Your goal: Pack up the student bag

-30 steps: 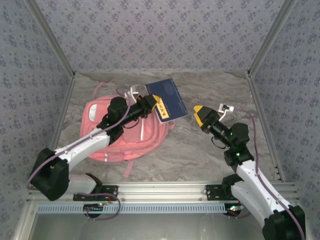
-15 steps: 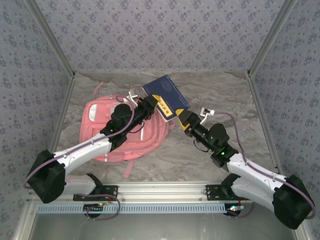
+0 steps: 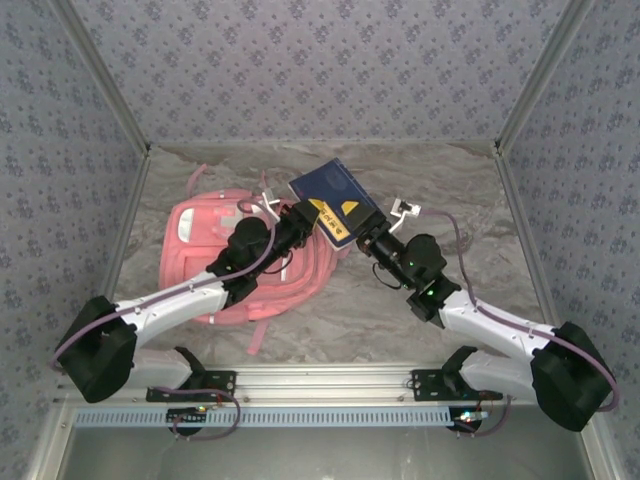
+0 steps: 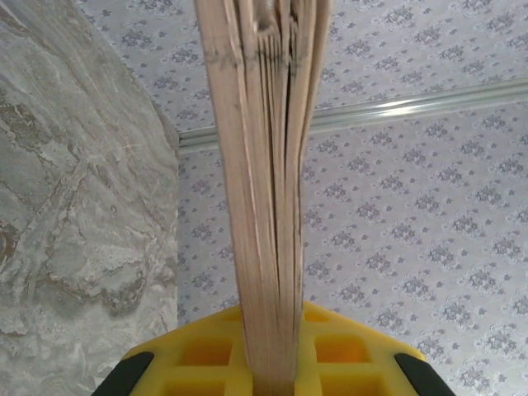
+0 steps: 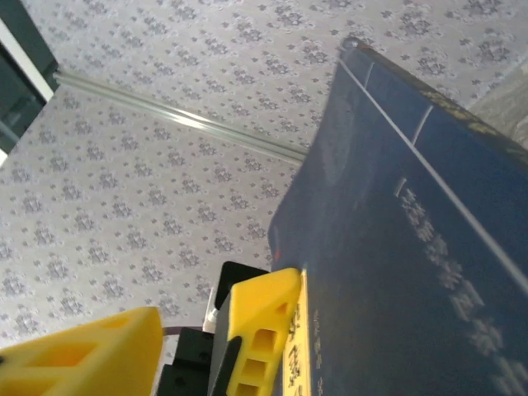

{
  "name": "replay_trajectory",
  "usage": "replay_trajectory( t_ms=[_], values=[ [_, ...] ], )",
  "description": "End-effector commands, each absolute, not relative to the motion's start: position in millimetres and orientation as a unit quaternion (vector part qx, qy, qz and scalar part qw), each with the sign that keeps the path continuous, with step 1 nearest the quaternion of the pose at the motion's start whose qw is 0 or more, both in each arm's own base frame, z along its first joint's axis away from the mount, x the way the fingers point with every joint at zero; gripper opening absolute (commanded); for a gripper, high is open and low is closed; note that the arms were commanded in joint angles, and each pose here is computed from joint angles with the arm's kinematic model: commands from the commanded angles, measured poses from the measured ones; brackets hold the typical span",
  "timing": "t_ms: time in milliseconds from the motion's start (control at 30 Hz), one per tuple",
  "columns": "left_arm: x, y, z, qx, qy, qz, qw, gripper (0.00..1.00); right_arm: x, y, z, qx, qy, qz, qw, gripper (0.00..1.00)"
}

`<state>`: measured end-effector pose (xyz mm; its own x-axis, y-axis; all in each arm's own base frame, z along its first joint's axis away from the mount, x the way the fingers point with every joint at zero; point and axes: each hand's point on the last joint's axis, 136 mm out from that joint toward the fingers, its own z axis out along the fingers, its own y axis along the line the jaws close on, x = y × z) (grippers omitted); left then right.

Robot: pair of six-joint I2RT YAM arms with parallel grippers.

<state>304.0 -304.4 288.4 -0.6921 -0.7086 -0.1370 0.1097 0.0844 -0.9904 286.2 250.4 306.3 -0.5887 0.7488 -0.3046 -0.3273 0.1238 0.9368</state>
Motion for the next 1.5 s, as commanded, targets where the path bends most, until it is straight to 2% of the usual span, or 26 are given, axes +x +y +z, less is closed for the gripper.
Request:
replay_trajectory(
  t_ms=[0, 67, 133, 167, 233, 300, 400, 500, 700, 767, 800, 833, 967, 1000, 1133, 1233, 1333, 1467],
  values=[
    [303.7, -302.6, 305.4, -0.225, 0.632, -0.662, 0.335, 0.00, 287.0, 248.4, 332.6, 0.168, 0.593, 0.647, 0.449, 0.55],
    [303.0, -302.3, 304.7, -0.225, 0.632, -0.662, 0.335, 0.00, 286.8, 248.1, 331.3, 0.171, 0.595, 0.642, 0.452, 0.36],
    [303.2, -301.6, 304.9, -0.225, 0.632, -0.661, 0.337, 0.00, 287.3, 246.8, 329.0, 0.176, 0.597, 0.638, 0.453, 0.25],
    [302.9, -301.0, 304.6, -0.226, 0.632, -0.660, 0.338, 0.00, 287.3, 246.5, 327.6, 0.177, 0.599, 0.635, 0.454, 0.22],
    [302.3, -299.3, 306.7, -0.225, 0.630, -0.660, 0.343, 0.00, 287.8, 246.3, 325.1, 0.179, 0.603, 0.631, 0.454, 0.24],
    [302.0, -297.4, 307.6, -0.225, 0.630, -0.657, 0.347, 0.00, 287.5, 246.1, 324.0, 0.180, 0.603, 0.631, 0.453, 0.32],
    [301.3, -293.4, 308.1, -0.223, 0.633, -0.650, 0.356, 0.00, 286.7, 245.5, 321.4, 0.180, 0.603, 0.631, 0.453, 0.52],
    [301.0, -290.0, 306.0, -0.224, 0.636, -0.644, 0.362, 0.00, 285.6, 245.1, 319.9, 0.179, 0.604, 0.631, 0.453, 0.51],
    [300.0, -293.2, 307.3, -0.217, 0.639, -0.645, 0.359, 0.00, 284.7, 248.0, 320.0, 0.178, 0.607, 0.630, 0.450, 0.15],
    [298.5, -297.4, 308.6, -0.208, 0.642, -0.647, 0.355, 0.00, 284.3, 249.6, 319.9, 0.175, 0.614, 0.625, 0.449, 0.00],
    [297.5, -298.5, 307.6, -0.204, 0.646, -0.645, 0.353, 0.00, 283.8, 250.1, 320.1, 0.173, 0.617, 0.622, 0.449, 0.00],
    [297.0, -297.9, 306.8, -0.200, 0.652, -0.640, 0.355, 0.03, 283.1, 248.8, 318.0, 0.174, 0.624, 0.617, 0.447, 0.00],
    [289.6, -284.4, 304.0, -0.159, 0.705, -0.579, 0.377, 0.49, 278.5, 231.6, 307.9, 0.174, 0.651, 0.579, 0.460, 0.00],
    [288.0, -279.2, 303.7, -0.144, 0.723, -0.557, 0.383, 0.54, 277.4, 226.1, 306.3, 0.174, 0.658, 0.567, 0.464, 0.00],
    [277.4, -254.4, 289.4, -0.069, 0.803, -0.446, 0.389, 0.54, 274.2, 191.6, 275.3, 0.193, 0.722, 0.478, 0.462, 0.00],
    [268.9, -239.7, 267.6, -0.022, 0.849, -0.373, 0.374, 0.54, 270.4, 175.8, 260.9, 0.200, 0.738, 0.465, 0.445, 0.00],
    [266.3, -232.6, 244.1, 0.006, 0.885, -0.333, 0.325, 0.54, 265.6, 164.9, 247.5, 0.210, 0.751, 0.460, 0.424, 0.00],
    [272.8, -219.9, 208.3, -0.018, 0.923, -0.293, 0.247, 0.58, 258.9, 159.1, 231.0, 0.221, 0.764, 0.460, 0.396, 0.00]
  ],
)
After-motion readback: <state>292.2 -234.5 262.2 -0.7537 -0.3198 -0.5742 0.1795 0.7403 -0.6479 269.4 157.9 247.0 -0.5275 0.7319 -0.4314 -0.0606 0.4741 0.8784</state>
